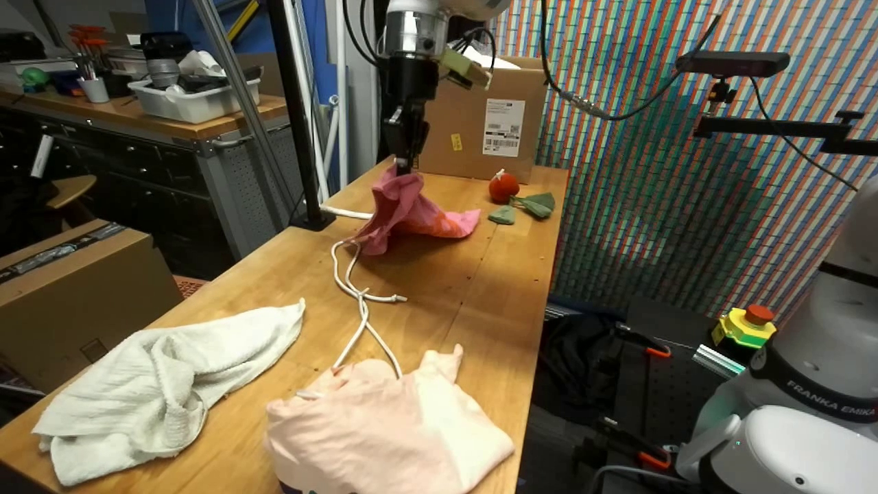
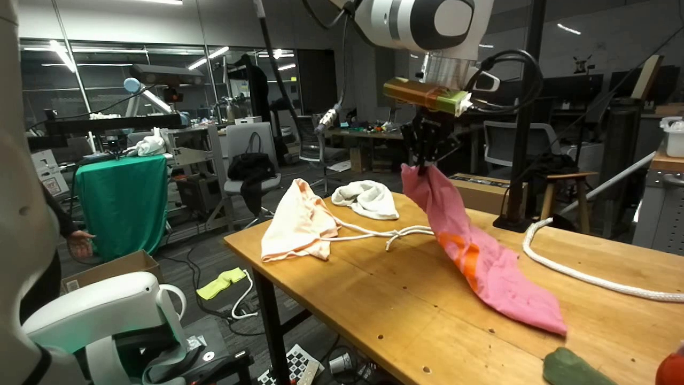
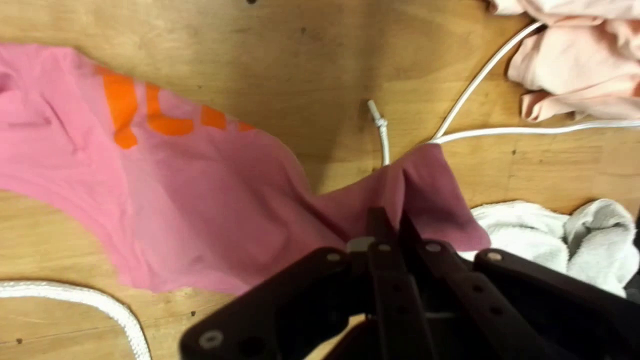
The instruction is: Spread and clothes on the table
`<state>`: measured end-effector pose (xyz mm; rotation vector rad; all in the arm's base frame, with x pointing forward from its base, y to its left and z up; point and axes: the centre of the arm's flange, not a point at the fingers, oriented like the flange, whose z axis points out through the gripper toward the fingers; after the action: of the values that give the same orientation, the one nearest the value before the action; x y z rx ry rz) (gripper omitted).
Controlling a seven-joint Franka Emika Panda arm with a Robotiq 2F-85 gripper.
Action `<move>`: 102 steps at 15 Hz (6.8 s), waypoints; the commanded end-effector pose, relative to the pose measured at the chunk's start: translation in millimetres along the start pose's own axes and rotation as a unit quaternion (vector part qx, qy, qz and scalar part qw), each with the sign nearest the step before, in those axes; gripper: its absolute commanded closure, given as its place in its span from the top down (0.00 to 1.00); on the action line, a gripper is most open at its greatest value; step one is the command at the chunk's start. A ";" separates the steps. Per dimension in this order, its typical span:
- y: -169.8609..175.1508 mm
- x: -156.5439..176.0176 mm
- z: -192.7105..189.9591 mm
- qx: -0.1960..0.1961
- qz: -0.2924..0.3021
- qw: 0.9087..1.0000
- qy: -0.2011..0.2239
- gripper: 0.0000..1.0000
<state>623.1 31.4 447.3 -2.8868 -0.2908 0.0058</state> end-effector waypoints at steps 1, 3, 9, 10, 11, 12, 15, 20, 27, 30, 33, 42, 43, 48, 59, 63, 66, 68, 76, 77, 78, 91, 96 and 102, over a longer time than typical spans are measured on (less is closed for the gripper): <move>-10.9 -53.5 -34.0 0.034 -0.019 0.999 -0.001 0.03; -17.5 -70.2 -49.3 0.043 -0.028 0.999 0.005 0.03; -35.9 -111.3 -80.3 0.051 -0.048 0.997 0.027 0.03; -37.9 -118.6 -86.3 0.052 -0.049 0.997 0.034 0.03; -39.2 -125.0 -89.7 0.053 -0.050 0.997 0.038 0.03; -40.5 -131.1 -90.2 0.052 -0.051 0.996 0.043 0.03; -39.3 -142.2 -91.7 0.052 -0.047 0.997 0.044 0.03; -18.7 -134.1 -53.5 0.014 0.001 0.999 0.031 0.03; 45.8 -121.4 -5.5 -0.054 0.096 0.992 0.062 0.03; 104.0 -133.5 -13.2 -0.059 0.115 0.990 0.056 0.04; 160.2 -151.2 -19.9 -0.082 0.121 0.989 0.033 0.03; 197.2 -168.4 10.3 -0.113 0.024 0.992 -0.054 0.04; 189.0 -166.2 15.4 -0.117 0.010 0.991 -0.058 0.03; 129.9 -143.8 39.1 -0.093 -0.055 0.992 -0.061 0.03; 82.9 -101.8 69.6 -0.035 -0.069 0.996 -0.052 0.03; 105.6 -90.8 84.8 -0.031 -0.056 0.995 -0.071 0.04; 119.5 -80.7 93.8 -0.036 -0.051 0.995 -0.073 0.07; 127.0 -75.7 96.3 -0.040 -0.051 0.995 -0.074 0.32; 142.8 -56.4 57.2 -0.074 -0.059 0.992 -0.085 0.79; 142.6 -55.3 48.6 -0.076 -0.062 0.991 -0.088 0.85; 139.6 -54.6 38.0 -0.077 -0.066 0.990 -0.093 0.92; 93.5 -43.6 27.7 -0.071 -0.153 0.982 -0.090 1.00; 64.7 -24.7 37.9 -0.063 -0.162 0.984 -0.046 1.00; 11.8 -4.3 69.2 -0.086 -0.190 0.978 0.007 1.00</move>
<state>620.4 5.9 385.6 -2.9350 -0.8646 -0.0075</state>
